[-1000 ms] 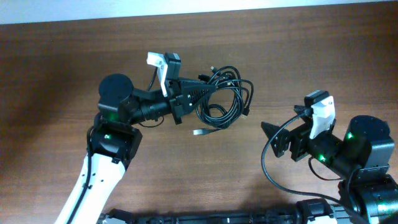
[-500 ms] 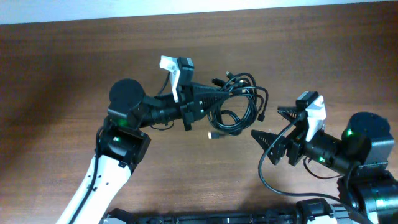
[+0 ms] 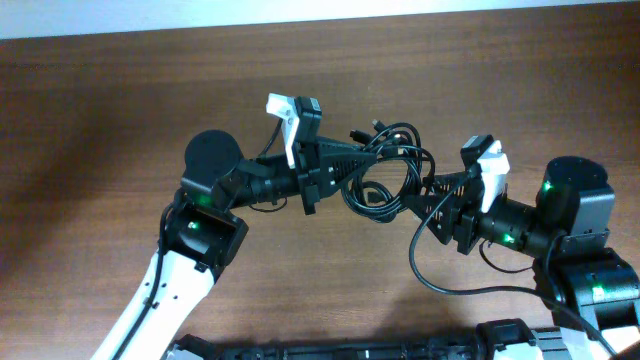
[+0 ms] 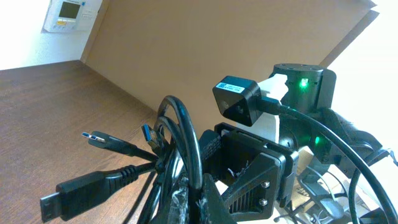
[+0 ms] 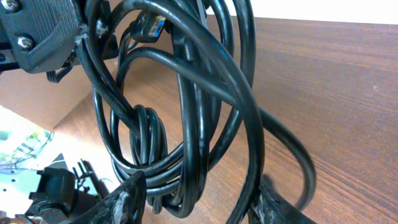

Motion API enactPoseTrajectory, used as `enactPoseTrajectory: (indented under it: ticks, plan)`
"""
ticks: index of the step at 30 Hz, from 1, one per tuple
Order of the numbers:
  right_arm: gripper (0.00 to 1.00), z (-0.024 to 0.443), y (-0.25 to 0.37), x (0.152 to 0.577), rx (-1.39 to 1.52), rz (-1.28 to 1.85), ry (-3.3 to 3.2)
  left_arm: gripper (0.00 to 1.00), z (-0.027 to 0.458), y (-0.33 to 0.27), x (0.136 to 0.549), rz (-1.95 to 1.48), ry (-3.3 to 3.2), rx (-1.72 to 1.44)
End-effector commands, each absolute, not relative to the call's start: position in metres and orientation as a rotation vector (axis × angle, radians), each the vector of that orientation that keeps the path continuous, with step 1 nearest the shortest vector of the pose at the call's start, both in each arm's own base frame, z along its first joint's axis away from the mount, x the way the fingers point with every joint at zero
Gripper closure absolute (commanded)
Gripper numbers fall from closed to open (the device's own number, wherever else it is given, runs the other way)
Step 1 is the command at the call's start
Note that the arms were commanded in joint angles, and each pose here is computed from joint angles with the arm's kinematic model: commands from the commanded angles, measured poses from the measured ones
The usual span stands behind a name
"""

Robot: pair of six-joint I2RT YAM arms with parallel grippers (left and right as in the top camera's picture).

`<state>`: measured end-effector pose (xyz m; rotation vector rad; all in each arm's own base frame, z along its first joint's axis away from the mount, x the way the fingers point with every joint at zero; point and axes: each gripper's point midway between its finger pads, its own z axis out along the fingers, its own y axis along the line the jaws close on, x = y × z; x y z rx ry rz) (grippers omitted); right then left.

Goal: Untangle cables

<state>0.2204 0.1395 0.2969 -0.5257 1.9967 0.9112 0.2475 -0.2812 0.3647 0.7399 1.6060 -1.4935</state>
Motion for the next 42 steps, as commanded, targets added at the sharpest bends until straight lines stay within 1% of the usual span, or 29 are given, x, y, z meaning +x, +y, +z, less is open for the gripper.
enactPoseTrajectory:
  ticks: [1,2,3,4,5,7,9,15,20,28,32,33,34,36,37,38,40,41,42]
  plan:
    - [0.51,0.306,0.141,0.219,-0.55,0.919,1.962,1.0,0.38,-0.279,0.243,-1.488,1.562,0.744]
    - [0.45,0.306,0.14,0.221,-0.545,0.908,1.965,1.0,0.38,-0.279,0.243,-1.487,1.562,0.743]
    - [0.33,0.304,0.138,0.222,-0.535,0.891,1.971,1.0,0.38,-0.279,0.244,-1.483,1.563,0.738]
    - [0.3,0.302,0.134,0.226,-0.515,0.859,1.985,1.0,0.381,-0.279,0.245,-1.48,1.563,0.734]
    - [0.25,0.3,0.132,0.228,-0.499,0.837,1.996,1.0,0.381,-0.279,0.246,-1.474,1.565,0.725]
    - [0.21,0.296,0.127,0.231,-0.462,0.803,2.02,1.0,0.381,-0.278,0.248,-1.466,1.566,0.713]
    - [0.2,0.295,0.124,0.234,-0.429,0.795,2.033,1.0,0.38,-0.278,0.251,-1.457,1.572,0.698]
    - [0.22,0.3,0.132,0.226,-0.469,0.86,2.009,1.0,0.37,-0.274,0.267,-1.401,1.64,0.594]
    - [0.23,0.307,0.14,0.219,-0.517,0.924,1.971,1.0,0.371,-0.274,0.267,-1.405,1.64,0.592]
    - [0.23,0.311,0.136,0.227,-0.517,0.874,1.947,1.0,0.371,-0.294,0.245,-1.466,1.635,0.658]
    - [0.23,0.308,0.132,0.231,-0.495,0.836,1.958,1.0,0.371,-0.296,0.24,-1.485,1.638,0.667]
    - [0.25,0.308,0.131,0.232,-0.489,0.827,1.962,1.0,0.371,-0.297,0.24,-1.496,1.647,0.657]
    - [0.31,0.308,0.131,0.232,-0.489,0.826,1.962,1.0,0.371,-0.297,0.24,-1.501,1.646,0.66]
    - [0.5,0.308,0.131,0.232,-0.489,0.827,1.962,1.0,0.371,-0.297,0.24,-1.499,1.646,0.659]
    - [0.61,0.307,0.131,0.231,-0.488,0.828,1.964,1.0,0.371,-0.297,0.24,-1.499,1.645,0.659]
    - [0.67,0.307,0.131,0.231,-0.487,0.829,1.967,1.0,0.372,-0.297,0.24,-1.499,1.642,0.659]
    - [0.83,0.305,0.131,0.23,-0.484,0.833,1.979,1.0,0.374,-0.297,0.24,-1.508,1.64,0.652]
    - [0.93,0.304,0.131,0.23,-0.482,0.835,1.983,1.0,0.376,-0.297,0.239,-1.527,1.639,0.64]
    - [0.96,0.304,0.131,0.229,-0.482,0.835,1.984,1.0,0.377,-0.297,0.239,-1.53,1.633,0.642]
